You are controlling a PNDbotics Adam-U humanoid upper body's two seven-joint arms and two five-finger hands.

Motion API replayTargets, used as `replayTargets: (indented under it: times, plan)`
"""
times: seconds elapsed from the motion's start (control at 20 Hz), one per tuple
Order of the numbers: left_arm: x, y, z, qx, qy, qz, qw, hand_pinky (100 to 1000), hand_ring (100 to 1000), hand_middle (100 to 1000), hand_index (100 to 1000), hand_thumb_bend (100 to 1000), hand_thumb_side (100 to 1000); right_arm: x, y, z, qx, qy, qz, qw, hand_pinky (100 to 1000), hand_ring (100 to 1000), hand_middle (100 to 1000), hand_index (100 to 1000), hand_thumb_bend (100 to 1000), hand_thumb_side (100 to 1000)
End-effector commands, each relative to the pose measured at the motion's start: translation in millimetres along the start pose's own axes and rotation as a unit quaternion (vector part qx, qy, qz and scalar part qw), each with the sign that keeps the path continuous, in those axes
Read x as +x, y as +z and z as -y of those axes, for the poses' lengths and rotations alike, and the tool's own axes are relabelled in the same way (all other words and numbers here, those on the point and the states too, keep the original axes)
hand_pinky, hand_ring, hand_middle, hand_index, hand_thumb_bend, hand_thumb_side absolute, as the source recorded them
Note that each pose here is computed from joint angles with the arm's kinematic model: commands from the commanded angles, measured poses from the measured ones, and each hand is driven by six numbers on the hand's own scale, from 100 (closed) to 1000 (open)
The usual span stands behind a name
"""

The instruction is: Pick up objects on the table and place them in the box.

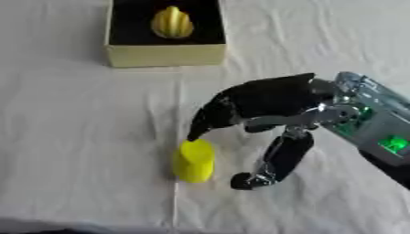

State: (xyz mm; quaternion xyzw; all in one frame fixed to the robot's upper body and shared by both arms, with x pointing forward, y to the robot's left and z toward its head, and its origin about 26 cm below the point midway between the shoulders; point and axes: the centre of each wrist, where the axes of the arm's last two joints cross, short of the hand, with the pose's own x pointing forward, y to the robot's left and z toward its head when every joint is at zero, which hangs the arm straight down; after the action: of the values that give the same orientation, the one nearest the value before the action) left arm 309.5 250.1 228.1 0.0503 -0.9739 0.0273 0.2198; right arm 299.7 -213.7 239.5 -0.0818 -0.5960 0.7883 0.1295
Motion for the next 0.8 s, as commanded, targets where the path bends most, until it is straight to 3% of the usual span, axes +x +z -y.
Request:
replayTargets:
  times: [0.05,0.8]
  plan:
    - [5.0,-4.3,0.3,-0.005,0.003,0.011,1.000,842,884,766,841,105,768,4.2,-1.4,5.6,-0.008,0.015,-0.011,1.000,880,806,839,907,379,358]
    - [4.7,-3.7,1.9,-0.002,0.008,0.009,1.000,844,886,767,840,104,769,8.3,-12.9,-2.2,-0.007,-0.003,-0.053,0.999,879,804,836,906,363,354]
